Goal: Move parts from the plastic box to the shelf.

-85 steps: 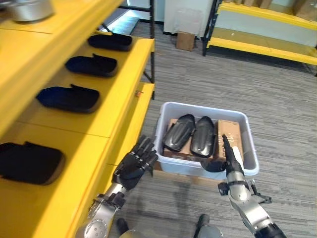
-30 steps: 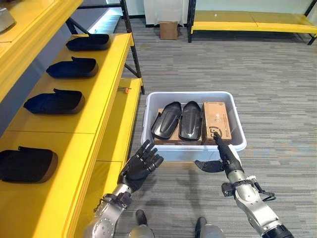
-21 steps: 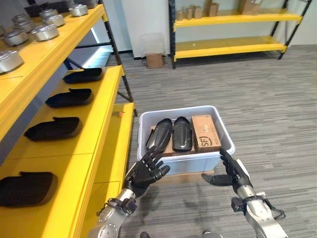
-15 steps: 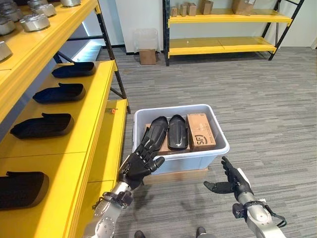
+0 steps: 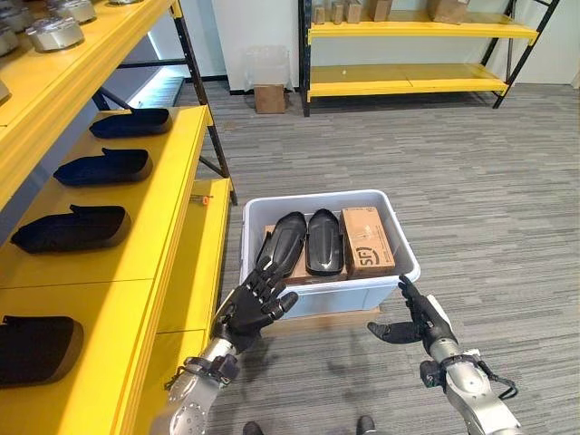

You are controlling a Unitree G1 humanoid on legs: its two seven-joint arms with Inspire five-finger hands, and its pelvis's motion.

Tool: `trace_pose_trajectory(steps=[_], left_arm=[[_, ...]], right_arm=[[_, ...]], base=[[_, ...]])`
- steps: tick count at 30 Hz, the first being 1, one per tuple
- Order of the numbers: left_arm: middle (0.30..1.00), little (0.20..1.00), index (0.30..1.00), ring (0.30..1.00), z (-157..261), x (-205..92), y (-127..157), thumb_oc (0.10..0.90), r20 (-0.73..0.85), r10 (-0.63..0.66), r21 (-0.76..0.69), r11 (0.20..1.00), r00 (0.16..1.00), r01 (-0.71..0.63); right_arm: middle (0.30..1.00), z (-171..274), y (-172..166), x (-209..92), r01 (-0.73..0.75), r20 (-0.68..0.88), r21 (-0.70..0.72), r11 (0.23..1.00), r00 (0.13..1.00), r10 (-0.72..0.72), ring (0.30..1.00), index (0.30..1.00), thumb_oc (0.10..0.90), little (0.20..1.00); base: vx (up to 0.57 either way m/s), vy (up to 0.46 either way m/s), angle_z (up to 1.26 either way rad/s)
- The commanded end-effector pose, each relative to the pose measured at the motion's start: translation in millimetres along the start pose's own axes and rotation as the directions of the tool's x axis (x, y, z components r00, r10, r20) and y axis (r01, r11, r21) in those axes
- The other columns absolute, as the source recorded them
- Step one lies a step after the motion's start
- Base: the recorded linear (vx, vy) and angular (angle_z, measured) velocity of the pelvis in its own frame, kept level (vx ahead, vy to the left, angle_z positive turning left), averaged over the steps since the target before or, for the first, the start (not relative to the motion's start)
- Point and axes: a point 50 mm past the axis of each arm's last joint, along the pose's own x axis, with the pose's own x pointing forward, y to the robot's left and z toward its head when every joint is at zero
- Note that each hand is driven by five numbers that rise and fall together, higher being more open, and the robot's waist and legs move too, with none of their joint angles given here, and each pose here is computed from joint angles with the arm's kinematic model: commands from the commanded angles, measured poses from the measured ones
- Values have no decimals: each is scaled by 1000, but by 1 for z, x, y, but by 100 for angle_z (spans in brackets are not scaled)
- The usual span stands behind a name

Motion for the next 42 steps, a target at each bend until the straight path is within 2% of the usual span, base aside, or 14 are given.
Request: trace_pose_trajectory(steps=[1, 5, 9, 16, 21, 28, 39, 42], left_arm=[[1000, 1000, 1000, 1000, 40, 5, -3, 900, 129, -103, 106, 990, 986, 89], [1000, 1000, 1000, 1000, 39, -8, 2, 900, 142, -104, 93, 991, 984, 91], [1000, 1000, 1000, 1000, 46, 3, -13, 900, 133, -177, 131, 978, 975, 159], [1000, 1000, 1000, 1000, 42, -1, -19, 900, 143, -163, 49, 986, 976, 157], [1000, 1000, 1000, 1000, 35, 6, -26, 900, 123, -189, 43, 982, 974, 185], [1000, 1000, 1000, 1000, 35, 18, -42, 900, 125, -248, 49, 969, 961, 243], [1000, 1000, 1000, 1000, 42, 27, -53, 900, 164, -256, 56, 967, 953, 250], [1000, 1000, 1000, 1000, 49, 28, -55, 900, 147, -284, 125, 956, 948, 267]], right_arm=[[1000, 67, -12, 14, 43, 293, 59, 997, 954, -58, 1000, 1000, 900, 1000], [1000, 67, -11, 14, 48, 297, 74, 996, 952, -68, 1000, 1000, 900, 1000], [1000, 67, -8, 11, 96, 283, 115, 989, 951, -125, 1000, 1000, 900, 1000], [1000, 68, -12, 9, 103, 269, 44, 994, 957, -111, 1000, 1000, 900, 1000], [1000, 76, -25, 14, 128, 293, -11, 992, 949, -119, 1000, 1000, 900, 1000], [1000, 81, -34, 15, 174, 304, -41, 984, 940, -154, 1000, 1000, 900, 1000], [1000, 91, -34, 10, 180, 372, -117, 977, 920, -125, 1000, 1000, 900, 1000], [1000, 94, -31, 10, 157, 385, -117, 981, 917, -100, 1000, 1000, 900, 1000]], base=[[109, 103, -9], [155, -121, -46], [225, -564, 30], [267, -362, 41], [222, -326, 9], [61, -79, 14], [49, -16, 4], [45, -184, -11]])
